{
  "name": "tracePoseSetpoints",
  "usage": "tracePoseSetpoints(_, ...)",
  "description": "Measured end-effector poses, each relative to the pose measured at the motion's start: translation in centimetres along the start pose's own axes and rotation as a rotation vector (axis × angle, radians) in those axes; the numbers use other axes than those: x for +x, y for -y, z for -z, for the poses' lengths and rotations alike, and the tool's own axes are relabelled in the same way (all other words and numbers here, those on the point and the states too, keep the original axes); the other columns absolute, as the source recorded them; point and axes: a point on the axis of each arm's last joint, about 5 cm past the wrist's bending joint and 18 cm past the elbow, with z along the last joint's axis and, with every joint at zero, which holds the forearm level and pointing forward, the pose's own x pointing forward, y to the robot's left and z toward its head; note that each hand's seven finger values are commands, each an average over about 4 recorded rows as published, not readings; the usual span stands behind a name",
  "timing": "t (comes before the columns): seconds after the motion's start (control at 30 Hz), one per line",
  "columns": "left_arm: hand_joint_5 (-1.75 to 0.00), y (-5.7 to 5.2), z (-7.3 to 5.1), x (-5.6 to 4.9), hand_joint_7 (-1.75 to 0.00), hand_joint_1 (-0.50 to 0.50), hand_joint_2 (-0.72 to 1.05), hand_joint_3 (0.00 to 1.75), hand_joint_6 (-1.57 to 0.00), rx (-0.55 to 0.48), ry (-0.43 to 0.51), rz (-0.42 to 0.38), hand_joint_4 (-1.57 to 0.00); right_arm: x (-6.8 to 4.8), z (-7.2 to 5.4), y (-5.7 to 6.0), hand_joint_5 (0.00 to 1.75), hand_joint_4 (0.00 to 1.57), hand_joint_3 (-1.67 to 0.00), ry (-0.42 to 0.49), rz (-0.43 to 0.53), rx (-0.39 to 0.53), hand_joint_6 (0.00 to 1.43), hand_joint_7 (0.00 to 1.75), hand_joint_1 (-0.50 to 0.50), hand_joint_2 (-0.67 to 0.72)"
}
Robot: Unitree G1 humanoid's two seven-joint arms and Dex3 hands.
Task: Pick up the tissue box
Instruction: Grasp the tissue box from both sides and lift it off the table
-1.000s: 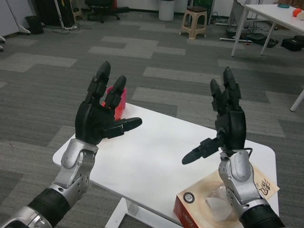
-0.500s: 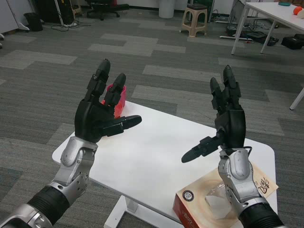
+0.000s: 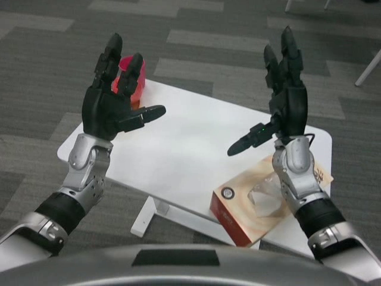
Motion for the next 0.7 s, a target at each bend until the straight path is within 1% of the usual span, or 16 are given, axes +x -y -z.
tracePoseSetpoints(0.13, -0.21, -0.2, 0.3, -0.2, 0.00, 0.50, 0.69, 0.00, 0.00, 0.001, -0.024, -0.013, 0.00, -0.3, -0.1, 1.2, 0.00, 0.00, -0.08, -0.016, 0.019, -0.040, 0.00, 0.00, -0.38, 0.41)
tracePoseSetpoints(0.27, -0.21, -0.5, 0.6, -0.5, 0.00, 0.50, 0.69, 0.00, 0.00, 0.004, -0.045, -0.031, 0.00, -0.6, -0.3, 2.7, 0.00, 0.00, -0.08, -0.035, 0.036, -0.087, 0.00, 0.00, -0.38, 0.41)
tracePoseSetpoints(0.4, -0.21, -0.4, 0.7, -0.5, 0.00, 0.50, 0.69, 0.00, 0.00, -0.004, -0.048, -0.040, 0.00, -0.9, -0.6, 4.1, 0.00, 0.00, -0.08, -0.043, 0.025, -0.130, 0.00, 0.00, -0.33, 0.47)
tracePoseSetpoints(0.57, -0.21, -0.2, 1.0, -0.6, 0.00, 0.50, 0.69, 0.00, 0.00, -0.013, -0.057, -0.050, 0.00, -1.1, -0.9, 5.4, 0.00, 0.00, -0.08, -0.058, 0.012, -0.166, 0.00, 0.00, -0.33, 0.47)
tracePoseSetpoints(0.63, -0.21, -0.2, 1.1, -0.7, 0.00, 0.50, 0.69, 0.00, 0.00, -0.013, -0.063, -0.055, 0.00, -1.3, -1.0, 5.8, 0.00, 0.00, -0.08, -0.065, 0.010, -0.179, 0.00, 0.00, -0.31, 0.47)
tracePoseSetpoints(0.7, -0.21, -0.2, 1.2, -0.7, 0.00, 0.50, 0.69, 0.00, 0.00, -0.013, -0.066, -0.058, 0.00, -1.5, -1.2, 6.2, 0.00, 0.00, -0.08, -0.071, 0.015, -0.189, 0.00, 0.00, -0.29, 0.53)
